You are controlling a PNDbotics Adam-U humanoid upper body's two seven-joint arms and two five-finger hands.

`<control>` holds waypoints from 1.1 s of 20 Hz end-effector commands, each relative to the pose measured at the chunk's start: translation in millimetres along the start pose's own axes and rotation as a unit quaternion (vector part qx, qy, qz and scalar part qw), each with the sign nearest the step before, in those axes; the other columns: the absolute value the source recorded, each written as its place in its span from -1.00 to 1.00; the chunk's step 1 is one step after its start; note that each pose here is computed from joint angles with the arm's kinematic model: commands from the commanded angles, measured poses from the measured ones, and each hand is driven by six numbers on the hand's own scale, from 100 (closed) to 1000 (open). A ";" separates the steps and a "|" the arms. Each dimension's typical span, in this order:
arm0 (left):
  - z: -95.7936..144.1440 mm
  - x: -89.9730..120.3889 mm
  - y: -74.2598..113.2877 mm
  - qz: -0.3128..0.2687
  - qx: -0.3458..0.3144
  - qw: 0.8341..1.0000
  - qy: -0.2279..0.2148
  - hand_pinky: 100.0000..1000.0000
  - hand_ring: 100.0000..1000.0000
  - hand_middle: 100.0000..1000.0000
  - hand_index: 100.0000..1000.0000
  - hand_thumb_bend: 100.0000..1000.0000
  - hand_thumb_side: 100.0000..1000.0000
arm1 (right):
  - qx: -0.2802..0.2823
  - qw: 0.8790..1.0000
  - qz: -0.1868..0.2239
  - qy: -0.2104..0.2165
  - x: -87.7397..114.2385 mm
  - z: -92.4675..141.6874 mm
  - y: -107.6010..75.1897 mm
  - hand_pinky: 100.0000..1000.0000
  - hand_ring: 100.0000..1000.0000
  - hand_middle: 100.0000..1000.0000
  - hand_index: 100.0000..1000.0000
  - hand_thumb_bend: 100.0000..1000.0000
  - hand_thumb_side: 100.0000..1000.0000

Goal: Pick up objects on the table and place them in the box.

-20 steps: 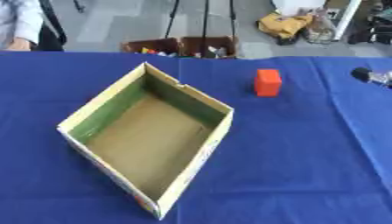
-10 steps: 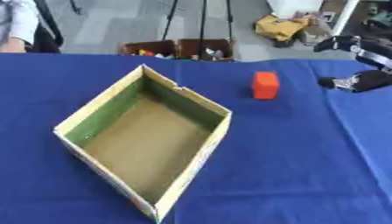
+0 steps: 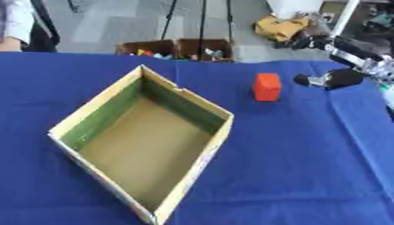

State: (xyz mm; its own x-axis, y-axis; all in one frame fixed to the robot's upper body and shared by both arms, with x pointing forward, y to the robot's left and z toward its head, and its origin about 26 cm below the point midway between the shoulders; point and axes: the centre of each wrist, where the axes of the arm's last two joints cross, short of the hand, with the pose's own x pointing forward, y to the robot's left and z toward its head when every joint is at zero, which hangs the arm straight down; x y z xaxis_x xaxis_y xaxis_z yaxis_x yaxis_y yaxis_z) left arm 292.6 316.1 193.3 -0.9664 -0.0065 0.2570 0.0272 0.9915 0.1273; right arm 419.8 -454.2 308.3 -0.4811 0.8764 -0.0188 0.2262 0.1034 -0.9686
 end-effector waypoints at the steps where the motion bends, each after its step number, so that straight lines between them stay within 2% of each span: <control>1: -7.3 3.7 -1.1 0.000 -0.011 1.000 -0.016 0.00 0.37 0.64 0.82 -1.00 0.78 | -0.009 1.000 0.013 0.010 -2.6 0.4 -16.5 0.74 0.73 0.64 0.87 -0.08 0.54; 6: -8.8 2.9 -3.1 0.001 -0.014 1.000 -0.020 0.00 0.37 0.64 0.82 -1.00 0.78 | -0.008 1.000 0.016 0.009 0.7 -5.4 -19.0 0.75 0.73 0.64 0.87 0.06 0.39; 9: -10.3 2.5 -4.5 0.002 -0.017 1.000 -0.023 0.00 0.37 0.64 0.82 -1.00 0.78 | -0.009 1.000 0.016 0.009 1.1 -6.3 -20.8 0.76 0.75 0.66 0.88 0.07 0.37; 11: -11.0 2.3 -5.0 0.002 -0.017 1.000 -0.026 0.00 0.37 0.64 0.82 -1.00 0.78 | 0.000 1.000 0.018 0.010 0.6 -5.9 -21.4 0.78 0.77 0.70 0.91 0.12 0.28; 14: -11.5 2.0 -5.7 0.002 -0.019 0.999 -0.027 0.00 0.37 0.64 0.82 -1.00 0.78 | 0.018 1.000 0.021 0.005 -0.3 -4.8 -23.9 0.79 0.78 0.71 0.91 0.08 0.14; 22: -13.4 1.3 -7.8 0.002 -0.022 0.999 -0.030 0.00 0.37 0.65 0.82 -1.00 0.78 | 0.023 0.999 0.033 0.018 -1.8 -0.7 -33.7 0.73 0.73 0.67 0.87 -0.02 0.07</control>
State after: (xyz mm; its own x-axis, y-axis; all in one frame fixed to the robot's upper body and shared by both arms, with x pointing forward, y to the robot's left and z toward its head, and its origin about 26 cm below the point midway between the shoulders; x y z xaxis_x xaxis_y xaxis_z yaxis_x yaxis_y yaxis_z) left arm 296.9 307.0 198.1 -0.9738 0.0100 0.2274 0.0451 0.9877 0.1499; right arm 423.6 -450.9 317.7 -0.4625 0.8861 -0.0311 0.1671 0.0526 -0.9845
